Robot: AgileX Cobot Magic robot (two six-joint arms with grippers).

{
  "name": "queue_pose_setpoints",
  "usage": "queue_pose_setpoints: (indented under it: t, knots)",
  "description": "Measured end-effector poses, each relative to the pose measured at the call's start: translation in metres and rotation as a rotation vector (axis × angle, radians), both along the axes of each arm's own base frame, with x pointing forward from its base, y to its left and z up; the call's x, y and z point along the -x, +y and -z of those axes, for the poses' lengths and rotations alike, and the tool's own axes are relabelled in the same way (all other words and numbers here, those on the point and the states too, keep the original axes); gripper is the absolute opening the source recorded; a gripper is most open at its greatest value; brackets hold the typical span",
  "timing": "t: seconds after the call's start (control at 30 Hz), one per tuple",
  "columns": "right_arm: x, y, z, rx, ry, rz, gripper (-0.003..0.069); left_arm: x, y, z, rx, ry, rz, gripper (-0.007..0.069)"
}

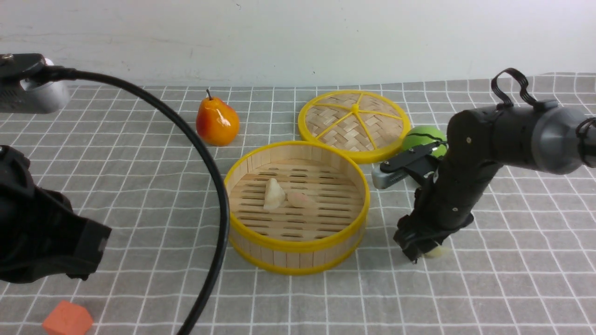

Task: Put the dumplings into the steamer on the table with the grey tablecloth.
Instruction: 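Reach for and grasp a dumpling lying on the table beside the steamer, then place the dumpling in the bamboo steamer basket with the right gripper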

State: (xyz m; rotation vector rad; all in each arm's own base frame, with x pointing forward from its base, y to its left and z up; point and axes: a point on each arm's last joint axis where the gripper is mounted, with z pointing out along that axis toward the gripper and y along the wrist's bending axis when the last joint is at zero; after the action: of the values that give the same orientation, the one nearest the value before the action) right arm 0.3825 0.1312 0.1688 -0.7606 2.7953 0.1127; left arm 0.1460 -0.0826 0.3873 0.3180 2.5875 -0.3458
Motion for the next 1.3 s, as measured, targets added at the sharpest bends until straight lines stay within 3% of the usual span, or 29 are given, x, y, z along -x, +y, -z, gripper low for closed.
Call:
queue_pose_setpoints:
  t: [0.1, 0.17, 0.4, 0.5, 0.63, 1.1, 1.3]
  knots:
    - [-0.001, -0.002, 0.000, 0.021, -0.008, -0.007, 0.0282, 0.000, 0.000, 0.000, 0.000, -0.001, 0.000, 0.0001]
    - [-0.001, -0.002, -0.001, 0.028, -0.014, 0.000, 0.0235, 0.000, 0.000, 0.000, 0.001, -0.002, 0.000, 0.0002]
    - [-0.004, 0.010, -0.043, -0.011, -0.053, 0.034, 0.0239, 0.000, 0.000, 0.000, -0.001, -0.003, 0.003, 0.0007]
    - [-0.002, 0.049, -0.095, -0.145, -0.167, -0.006, 0.0239, 0.000, 0.000, 0.000, 0.004, -0.004, 0.004, 0.0010]
    - [-0.002, 0.080, -0.116, -0.221, -0.253, -0.056, 0.0239, 0.000, -0.001, -0.001, 0.007, -0.008, 0.004, 0.0015]
    - [-0.037, 0.102, -0.029, -0.212, -0.218, 0.039, 0.0243, 0.001, -0.002, 0.000, 0.012, 0.004, 0.029, 0.0024]
    - [-0.038, 0.103, -0.030, -0.212, -0.214, 0.040, 0.0354, 0.002, -0.001, -0.001, 0.008, -0.006, 0.041, 0.0028]
